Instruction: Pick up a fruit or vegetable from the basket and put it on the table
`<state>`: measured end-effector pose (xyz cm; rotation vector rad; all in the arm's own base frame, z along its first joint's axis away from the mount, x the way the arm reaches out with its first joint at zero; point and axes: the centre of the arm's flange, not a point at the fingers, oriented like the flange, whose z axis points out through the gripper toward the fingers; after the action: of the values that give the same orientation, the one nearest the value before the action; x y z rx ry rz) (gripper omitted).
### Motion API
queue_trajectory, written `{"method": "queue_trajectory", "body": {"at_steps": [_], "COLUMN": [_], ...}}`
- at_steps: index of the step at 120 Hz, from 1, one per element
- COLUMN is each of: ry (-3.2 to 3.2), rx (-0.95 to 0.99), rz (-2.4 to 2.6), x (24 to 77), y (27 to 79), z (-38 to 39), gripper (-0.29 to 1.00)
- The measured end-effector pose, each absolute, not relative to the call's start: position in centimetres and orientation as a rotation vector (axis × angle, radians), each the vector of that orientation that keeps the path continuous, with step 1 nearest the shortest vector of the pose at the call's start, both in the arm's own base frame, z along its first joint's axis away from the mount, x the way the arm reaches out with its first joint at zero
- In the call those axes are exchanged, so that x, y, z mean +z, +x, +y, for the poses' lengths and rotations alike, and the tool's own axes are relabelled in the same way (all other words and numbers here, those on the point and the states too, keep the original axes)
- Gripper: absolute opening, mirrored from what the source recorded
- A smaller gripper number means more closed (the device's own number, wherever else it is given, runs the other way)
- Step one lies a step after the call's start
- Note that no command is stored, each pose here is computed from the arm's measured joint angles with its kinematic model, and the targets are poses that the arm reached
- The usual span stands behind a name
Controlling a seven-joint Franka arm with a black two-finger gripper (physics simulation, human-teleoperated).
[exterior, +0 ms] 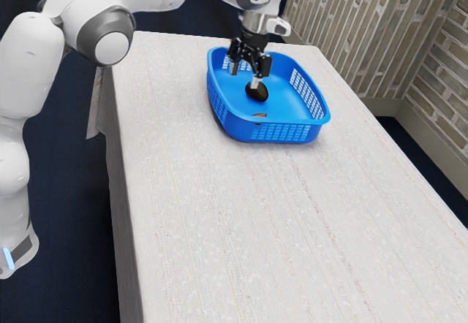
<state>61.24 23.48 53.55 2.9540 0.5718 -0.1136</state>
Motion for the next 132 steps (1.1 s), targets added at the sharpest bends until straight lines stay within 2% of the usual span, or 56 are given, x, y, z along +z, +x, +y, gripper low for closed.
{"method": "queue_trajectory", "body": {"at_steps": [37, 89, 132], "ry": [2.944, 2.940, 2.946], "rx": [-0.148, -0.160, -0.171], "rz": [0.491, 0.525, 0.404], "x": [50.9, 49.7, 48.5], "y": [61.8, 60.7, 62.7], "z": [21.0, 23.9, 20.0], "gripper": [0.70, 0.70, 0.70]}}
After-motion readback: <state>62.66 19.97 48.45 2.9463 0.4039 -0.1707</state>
